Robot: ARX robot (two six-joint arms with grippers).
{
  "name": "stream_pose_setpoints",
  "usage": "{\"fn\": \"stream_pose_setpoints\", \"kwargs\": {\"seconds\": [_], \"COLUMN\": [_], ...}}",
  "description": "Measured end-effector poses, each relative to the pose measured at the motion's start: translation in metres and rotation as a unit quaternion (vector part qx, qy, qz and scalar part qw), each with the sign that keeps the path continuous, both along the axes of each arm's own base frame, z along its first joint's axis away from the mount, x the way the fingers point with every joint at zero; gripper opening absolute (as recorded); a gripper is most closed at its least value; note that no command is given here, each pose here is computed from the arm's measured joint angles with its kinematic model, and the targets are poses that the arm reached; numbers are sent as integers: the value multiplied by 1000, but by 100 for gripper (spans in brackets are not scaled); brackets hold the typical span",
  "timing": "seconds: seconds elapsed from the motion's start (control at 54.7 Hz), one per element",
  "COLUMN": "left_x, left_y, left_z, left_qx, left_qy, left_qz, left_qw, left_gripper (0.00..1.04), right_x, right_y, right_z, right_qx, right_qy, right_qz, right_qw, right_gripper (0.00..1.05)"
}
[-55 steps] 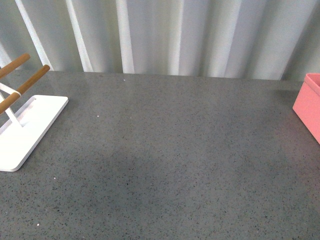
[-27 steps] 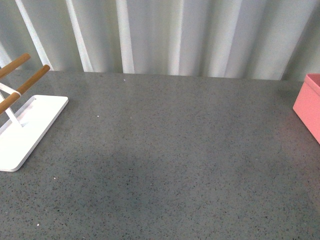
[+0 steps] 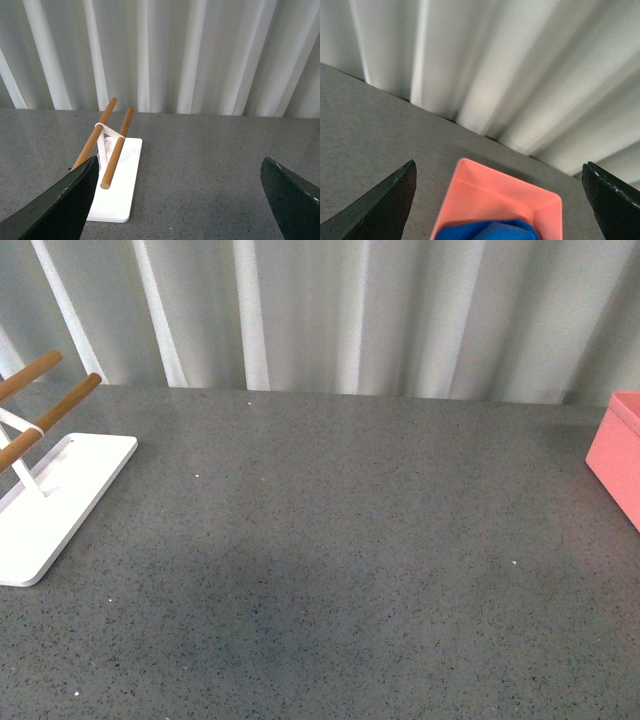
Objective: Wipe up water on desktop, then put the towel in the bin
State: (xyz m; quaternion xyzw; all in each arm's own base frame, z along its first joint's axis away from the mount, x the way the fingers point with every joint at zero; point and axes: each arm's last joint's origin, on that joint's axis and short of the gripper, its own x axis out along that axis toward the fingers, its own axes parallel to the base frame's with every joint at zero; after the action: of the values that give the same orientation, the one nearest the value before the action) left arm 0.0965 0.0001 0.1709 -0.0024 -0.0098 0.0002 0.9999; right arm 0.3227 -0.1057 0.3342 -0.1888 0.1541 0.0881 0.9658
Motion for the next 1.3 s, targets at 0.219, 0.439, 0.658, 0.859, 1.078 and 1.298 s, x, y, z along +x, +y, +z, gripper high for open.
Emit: {"fn": "stream_pose_setpoints", "kwargs": {"seconds": [0.219,0.439,0.658,0.859,1.078,1.298], "left_x": [0,0,0,0,0,0], "left_y": [0,0,0,0,0,0], "left_z": [0,0,0,0,0,0], "left_qx": [0,0,0,0,0,0], "left_qy": [0,0,0,0,0,0], "left_qz": [0,0,0,0,0,0], "left_qw": [1000,1000,1000,1000,1000,1000], "left_gripper": [98,98,98,98,98,98], "right_x": [-70,-94,-127,-147,-164,-177], "right_y": [37,53,76,87,94,106], "right_z": [-64,-100,-124,-137,-148,-155], "right_qx": [46,136,173,176,177,177], "right_qy": [-1,-134,-149,-153,-151,-149], "right_qz": [-11,-86,-86,-83,-82,-76], "right_qw": [999,978,970,969,969,970], "right_gripper": [98,71,28,3,3,3]}}
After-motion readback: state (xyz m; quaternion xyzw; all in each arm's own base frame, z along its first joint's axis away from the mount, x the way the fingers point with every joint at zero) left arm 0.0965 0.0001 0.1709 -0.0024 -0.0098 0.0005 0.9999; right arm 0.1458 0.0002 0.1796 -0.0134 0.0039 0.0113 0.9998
